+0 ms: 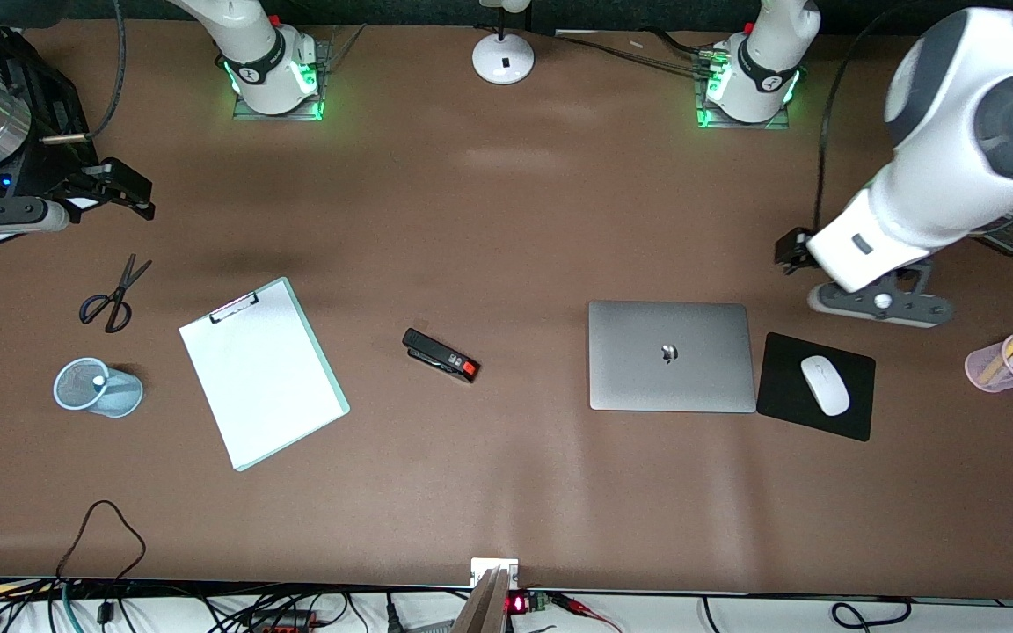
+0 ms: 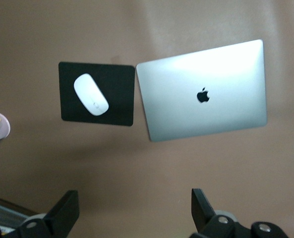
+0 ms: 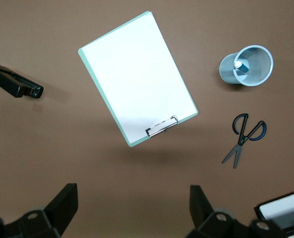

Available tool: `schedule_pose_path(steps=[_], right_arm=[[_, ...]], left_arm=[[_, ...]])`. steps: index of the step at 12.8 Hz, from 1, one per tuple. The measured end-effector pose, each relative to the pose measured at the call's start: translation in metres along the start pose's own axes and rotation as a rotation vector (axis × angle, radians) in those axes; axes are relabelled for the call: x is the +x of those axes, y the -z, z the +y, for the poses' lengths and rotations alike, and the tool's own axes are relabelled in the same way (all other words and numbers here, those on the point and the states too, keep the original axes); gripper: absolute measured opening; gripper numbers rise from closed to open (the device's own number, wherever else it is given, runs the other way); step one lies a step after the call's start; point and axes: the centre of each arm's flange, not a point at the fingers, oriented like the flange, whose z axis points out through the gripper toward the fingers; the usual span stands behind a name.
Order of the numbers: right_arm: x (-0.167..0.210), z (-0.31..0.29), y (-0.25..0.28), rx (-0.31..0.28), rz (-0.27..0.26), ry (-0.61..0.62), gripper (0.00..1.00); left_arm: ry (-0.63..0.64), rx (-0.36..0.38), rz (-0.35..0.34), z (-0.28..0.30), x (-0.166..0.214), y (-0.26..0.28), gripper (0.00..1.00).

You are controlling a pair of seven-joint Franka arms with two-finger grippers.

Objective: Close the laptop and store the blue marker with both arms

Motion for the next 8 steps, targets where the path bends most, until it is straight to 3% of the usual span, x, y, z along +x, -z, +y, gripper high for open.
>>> schedule_pose_path(steps=[4, 8], right_arm=[[0.021, 0.016, 0.006, -0.009, 0.030, -0.034, 1.00], [0.019, 0.014, 0.019, -0.006, 0.031, -0.032, 1.00]], left_arm=[[0.061, -0.099, 0.004, -0.042, -0.015, -0.003, 1.00], [0.104, -0.097, 0.144, -0.061, -0.048, 0.009, 1.00]])
